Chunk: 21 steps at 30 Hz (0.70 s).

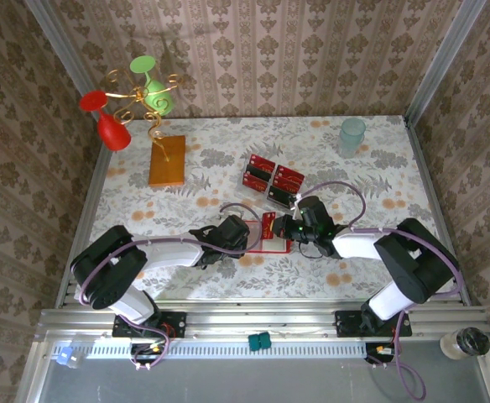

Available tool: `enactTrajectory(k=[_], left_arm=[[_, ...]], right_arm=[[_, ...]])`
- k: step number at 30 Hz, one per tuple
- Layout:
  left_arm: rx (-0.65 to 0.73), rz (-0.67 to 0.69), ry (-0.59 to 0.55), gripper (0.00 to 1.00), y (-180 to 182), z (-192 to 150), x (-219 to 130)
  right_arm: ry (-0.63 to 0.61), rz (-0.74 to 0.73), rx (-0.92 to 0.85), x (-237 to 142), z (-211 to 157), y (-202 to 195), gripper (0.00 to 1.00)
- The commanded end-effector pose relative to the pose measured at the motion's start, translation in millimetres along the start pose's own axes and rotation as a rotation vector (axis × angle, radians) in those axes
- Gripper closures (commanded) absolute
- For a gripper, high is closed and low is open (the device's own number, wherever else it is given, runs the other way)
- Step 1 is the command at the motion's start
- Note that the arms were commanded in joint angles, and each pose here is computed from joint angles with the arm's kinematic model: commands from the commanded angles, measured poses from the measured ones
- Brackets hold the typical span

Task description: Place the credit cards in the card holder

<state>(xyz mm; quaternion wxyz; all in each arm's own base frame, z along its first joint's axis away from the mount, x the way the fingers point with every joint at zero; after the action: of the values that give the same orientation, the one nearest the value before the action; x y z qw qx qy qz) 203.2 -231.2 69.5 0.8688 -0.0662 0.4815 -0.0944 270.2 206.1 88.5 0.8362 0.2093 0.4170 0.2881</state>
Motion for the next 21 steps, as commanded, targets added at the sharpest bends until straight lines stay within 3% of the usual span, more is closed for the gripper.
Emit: enactTrajectory(k=[1,21], left_arm=[[0.002,0.035,0.03,0.39,5,-8,3],[0.0,0.036,0.031,0.39,6,-10,3]], right_arm=[[-0.01,-0.001,0.002,3,-4,-2,1.0],[0.012,0.018,0.034,6,-19,-8,1.0]])
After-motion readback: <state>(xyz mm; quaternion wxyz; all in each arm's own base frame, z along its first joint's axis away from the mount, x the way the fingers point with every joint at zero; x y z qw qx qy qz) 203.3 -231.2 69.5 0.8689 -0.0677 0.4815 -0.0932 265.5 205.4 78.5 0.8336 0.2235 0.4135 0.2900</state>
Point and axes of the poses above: each hand's point on the last joint's axis, 136 mm out from that joint toward the fingers, its own x axis out along the fingers, its own y axis along the line the jaws close on, z = x × y, the point moved 6 cm from there along -x, back along the fingers, and after that the axes turned 15 degrees about -x, right-handed, at the moved point
